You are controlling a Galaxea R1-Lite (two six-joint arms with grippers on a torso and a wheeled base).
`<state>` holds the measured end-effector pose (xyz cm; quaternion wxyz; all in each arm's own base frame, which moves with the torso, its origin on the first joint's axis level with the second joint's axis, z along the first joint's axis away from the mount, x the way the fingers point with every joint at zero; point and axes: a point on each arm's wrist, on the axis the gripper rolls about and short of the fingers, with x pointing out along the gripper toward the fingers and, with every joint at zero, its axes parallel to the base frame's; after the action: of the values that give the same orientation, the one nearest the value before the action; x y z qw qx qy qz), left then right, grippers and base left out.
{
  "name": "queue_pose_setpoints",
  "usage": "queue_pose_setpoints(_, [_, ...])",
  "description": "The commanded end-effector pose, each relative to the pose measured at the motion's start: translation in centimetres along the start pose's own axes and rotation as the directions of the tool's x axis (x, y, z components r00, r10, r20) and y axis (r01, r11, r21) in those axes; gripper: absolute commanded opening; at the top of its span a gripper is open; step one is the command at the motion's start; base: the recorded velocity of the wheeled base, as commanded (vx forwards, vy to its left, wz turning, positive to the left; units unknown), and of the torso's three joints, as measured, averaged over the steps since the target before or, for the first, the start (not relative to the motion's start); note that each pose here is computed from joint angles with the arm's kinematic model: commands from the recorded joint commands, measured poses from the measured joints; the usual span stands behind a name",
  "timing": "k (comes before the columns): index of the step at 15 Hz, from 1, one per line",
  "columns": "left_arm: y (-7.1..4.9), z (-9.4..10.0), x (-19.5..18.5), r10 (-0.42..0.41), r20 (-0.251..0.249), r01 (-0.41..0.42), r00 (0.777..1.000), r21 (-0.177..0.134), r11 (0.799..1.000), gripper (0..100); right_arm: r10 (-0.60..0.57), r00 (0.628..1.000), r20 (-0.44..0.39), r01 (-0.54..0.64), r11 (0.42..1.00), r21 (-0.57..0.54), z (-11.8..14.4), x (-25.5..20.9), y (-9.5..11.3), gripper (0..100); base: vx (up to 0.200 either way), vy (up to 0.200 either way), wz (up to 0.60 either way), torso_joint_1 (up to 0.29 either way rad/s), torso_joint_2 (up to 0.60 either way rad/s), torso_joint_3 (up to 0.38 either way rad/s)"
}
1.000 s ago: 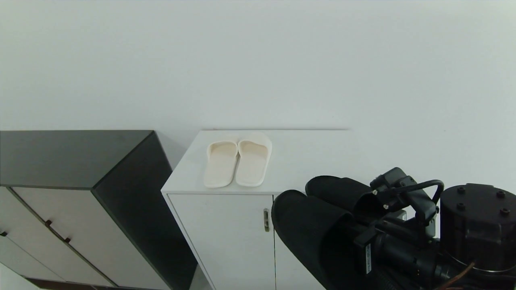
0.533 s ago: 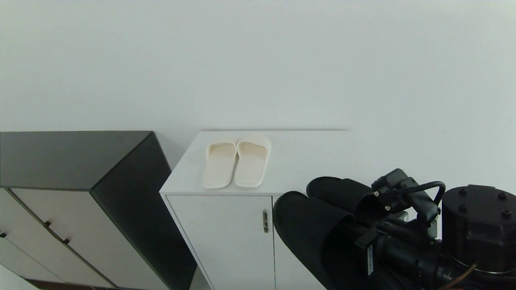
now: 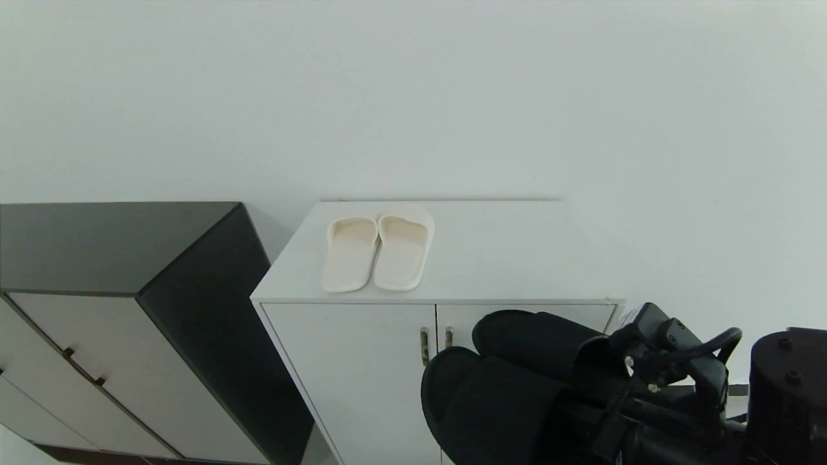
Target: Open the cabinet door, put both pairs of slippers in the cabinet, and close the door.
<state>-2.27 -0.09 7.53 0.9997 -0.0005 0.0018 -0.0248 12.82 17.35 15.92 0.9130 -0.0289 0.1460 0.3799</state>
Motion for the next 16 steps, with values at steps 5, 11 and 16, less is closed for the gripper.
queue_pose_setpoints(5, [0.00,0.00,0.01,0.000,-0.001,0.000,1.000,0.004,1.000,0,0.010,0.999,-0.033,-0.010,1.000,-0.024,-1.00,-0.33,0.02,0,0.000,0.000,0.00,-0.211,0.50,0.281])
queue_pose_setpoints(11, [0.00,0.00,0.01,0.000,-0.001,0.000,1.000,0.008,1.000,100,0.009,0.999,-0.040,-0.010,1.000,-0.028,-1.12,-0.20,0.03,0,0.000,0.000,0.00,-0.218,0.54,0.315])
queue_pose_setpoints(16, [0.00,0.02,0.01,0.000,0.001,0.000,1.000,0.010,1.000,100,0.009,0.999,-0.050,-0.011,0.999,-0.033,-1.28,0.01,0.05,0,0.000,0.000,0.00,-0.192,0.51,0.316])
